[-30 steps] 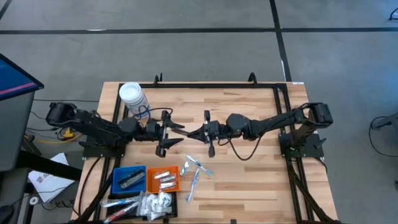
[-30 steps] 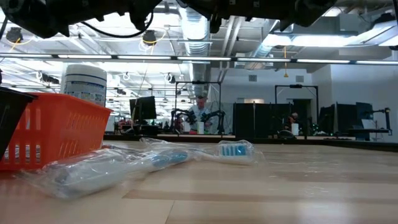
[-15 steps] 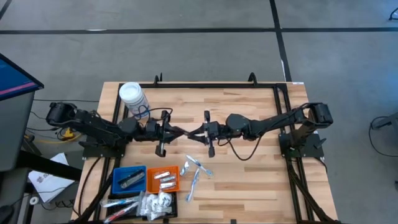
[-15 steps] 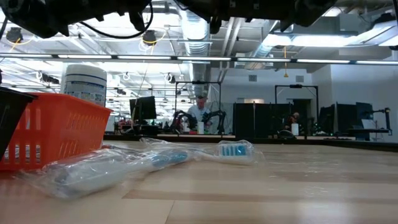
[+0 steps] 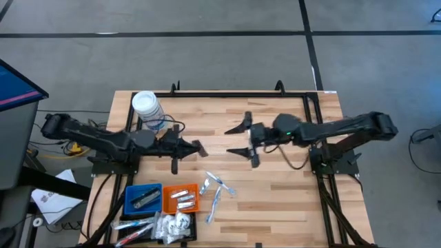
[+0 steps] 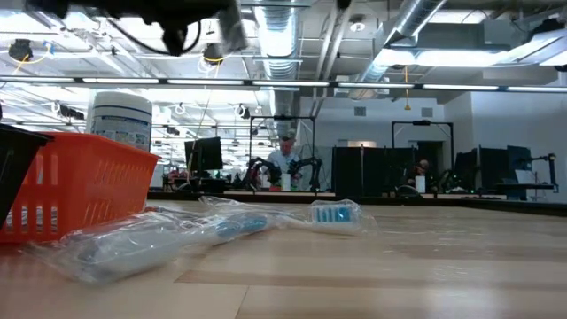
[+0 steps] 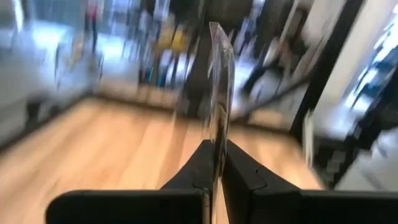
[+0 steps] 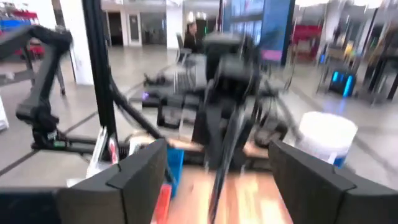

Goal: Pick & Place Travel size toiletries
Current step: Put the black comb into the blue basket

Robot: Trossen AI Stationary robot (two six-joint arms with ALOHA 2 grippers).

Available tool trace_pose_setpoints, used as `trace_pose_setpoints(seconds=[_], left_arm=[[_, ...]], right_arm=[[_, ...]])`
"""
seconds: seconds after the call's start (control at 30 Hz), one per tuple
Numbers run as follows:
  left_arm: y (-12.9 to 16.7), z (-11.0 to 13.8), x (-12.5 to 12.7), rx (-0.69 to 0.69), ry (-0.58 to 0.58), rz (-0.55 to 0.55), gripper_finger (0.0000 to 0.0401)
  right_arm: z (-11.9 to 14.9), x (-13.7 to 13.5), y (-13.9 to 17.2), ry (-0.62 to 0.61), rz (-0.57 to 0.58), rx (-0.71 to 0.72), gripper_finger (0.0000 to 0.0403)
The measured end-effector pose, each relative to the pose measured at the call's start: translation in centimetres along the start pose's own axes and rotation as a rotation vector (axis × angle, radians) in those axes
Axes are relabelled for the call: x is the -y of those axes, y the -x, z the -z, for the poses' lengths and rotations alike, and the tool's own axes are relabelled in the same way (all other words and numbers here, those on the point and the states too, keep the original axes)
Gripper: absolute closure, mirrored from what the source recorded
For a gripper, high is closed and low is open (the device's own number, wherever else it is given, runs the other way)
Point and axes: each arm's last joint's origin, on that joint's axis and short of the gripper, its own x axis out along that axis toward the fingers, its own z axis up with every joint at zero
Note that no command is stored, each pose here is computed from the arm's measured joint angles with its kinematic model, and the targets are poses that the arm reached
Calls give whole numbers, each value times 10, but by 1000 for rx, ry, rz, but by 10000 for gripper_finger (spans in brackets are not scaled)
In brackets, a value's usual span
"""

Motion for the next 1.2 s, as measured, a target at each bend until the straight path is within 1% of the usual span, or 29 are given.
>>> trace_pose_setpoints(seconds=[0.13,0.2,0.27,0.33,0.43,0.53,0.6,0.77,0.83,0.93,1.1,1.2], left_arm=[[12,-19,14,-279,36,-93,398],[20,-26,21,-419,100,-117,398],[25,-31,26,-563,206,-137,398],[31,-29,31,-721,319,-156,398],[38,-25,43,-908,468,-147,398],[45,-17,54,-1091,560,-161,398],[49,-11,60,-1181,600,-180,398],[54,2,81,-1282,580,-178,397],[55,10,87,-1309,551,-204,397],[55,24,93,-1357,502,-232,397],[60,51,89,-1426,433,-298,396],[65,63,83,-1464,414,-323,396]], right_arm=[[-27,0,24,91,7,94,118],[-38,-1,36,112,11,131,118],[-46,-1,44,114,14,168,118],[-49,1,50,114,21,170,118],[-46,3,52,112,28,126,118],[-43,6,50,111,38,100,117],[-41,8,47,111,44,97,117],[-37,11,43,108,54,80,117],[-34,11,43,107,52,55,117],[-35,11,40,125,51,75,117],[-34,11,40,133,52,74,117],[-34,11,40,133,52,69,117]])
